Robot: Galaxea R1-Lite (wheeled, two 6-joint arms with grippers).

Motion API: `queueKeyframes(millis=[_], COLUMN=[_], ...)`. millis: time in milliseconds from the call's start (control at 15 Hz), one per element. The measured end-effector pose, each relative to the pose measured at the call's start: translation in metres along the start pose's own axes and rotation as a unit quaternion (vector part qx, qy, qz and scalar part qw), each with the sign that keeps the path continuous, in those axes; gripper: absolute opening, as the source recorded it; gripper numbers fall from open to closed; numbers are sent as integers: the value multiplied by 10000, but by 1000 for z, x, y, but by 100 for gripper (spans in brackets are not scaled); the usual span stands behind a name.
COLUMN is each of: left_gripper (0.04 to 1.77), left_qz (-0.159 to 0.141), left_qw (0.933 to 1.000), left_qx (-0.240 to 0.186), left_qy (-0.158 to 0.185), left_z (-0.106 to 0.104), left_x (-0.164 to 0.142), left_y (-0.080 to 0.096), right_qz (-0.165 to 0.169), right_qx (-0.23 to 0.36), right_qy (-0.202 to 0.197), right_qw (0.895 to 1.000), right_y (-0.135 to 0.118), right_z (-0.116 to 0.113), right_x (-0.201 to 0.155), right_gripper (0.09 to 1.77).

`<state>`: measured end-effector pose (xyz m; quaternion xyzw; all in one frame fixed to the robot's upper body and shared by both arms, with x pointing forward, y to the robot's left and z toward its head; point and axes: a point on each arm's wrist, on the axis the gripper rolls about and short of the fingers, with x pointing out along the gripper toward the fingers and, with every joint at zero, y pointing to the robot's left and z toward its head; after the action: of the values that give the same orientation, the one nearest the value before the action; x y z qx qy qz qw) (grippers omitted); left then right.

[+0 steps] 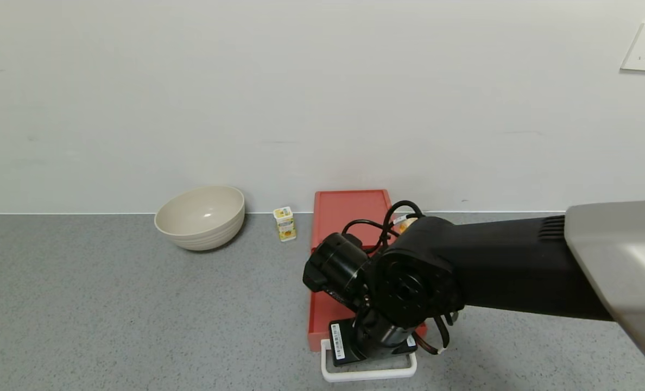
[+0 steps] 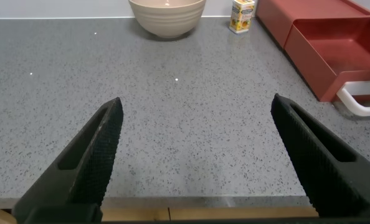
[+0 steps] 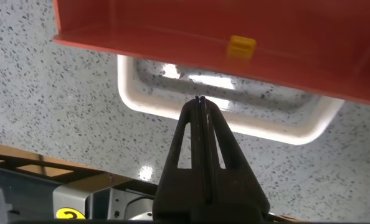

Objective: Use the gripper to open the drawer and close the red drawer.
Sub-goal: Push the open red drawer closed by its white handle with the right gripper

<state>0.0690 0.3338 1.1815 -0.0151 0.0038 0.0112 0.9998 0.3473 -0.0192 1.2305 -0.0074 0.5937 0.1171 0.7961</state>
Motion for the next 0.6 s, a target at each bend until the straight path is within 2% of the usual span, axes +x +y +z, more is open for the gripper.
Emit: queueKeyframes(millis=[400, 600], left_gripper=[172, 172], left_qz=[0, 0], left_qw=[10000, 10000], left_qx=[0, 2], left_qy=[0, 0], left_z=[0, 0], left_x=[0, 0], left_y=[0, 0], right_qz=[-38, -186], right_qx=[95, 109], right_qy=[8, -123], right_qw=[9999, 9997], right_y=[2, 3], right_z=[6, 9], right_x=[12, 18], right_gripper=[11, 11])
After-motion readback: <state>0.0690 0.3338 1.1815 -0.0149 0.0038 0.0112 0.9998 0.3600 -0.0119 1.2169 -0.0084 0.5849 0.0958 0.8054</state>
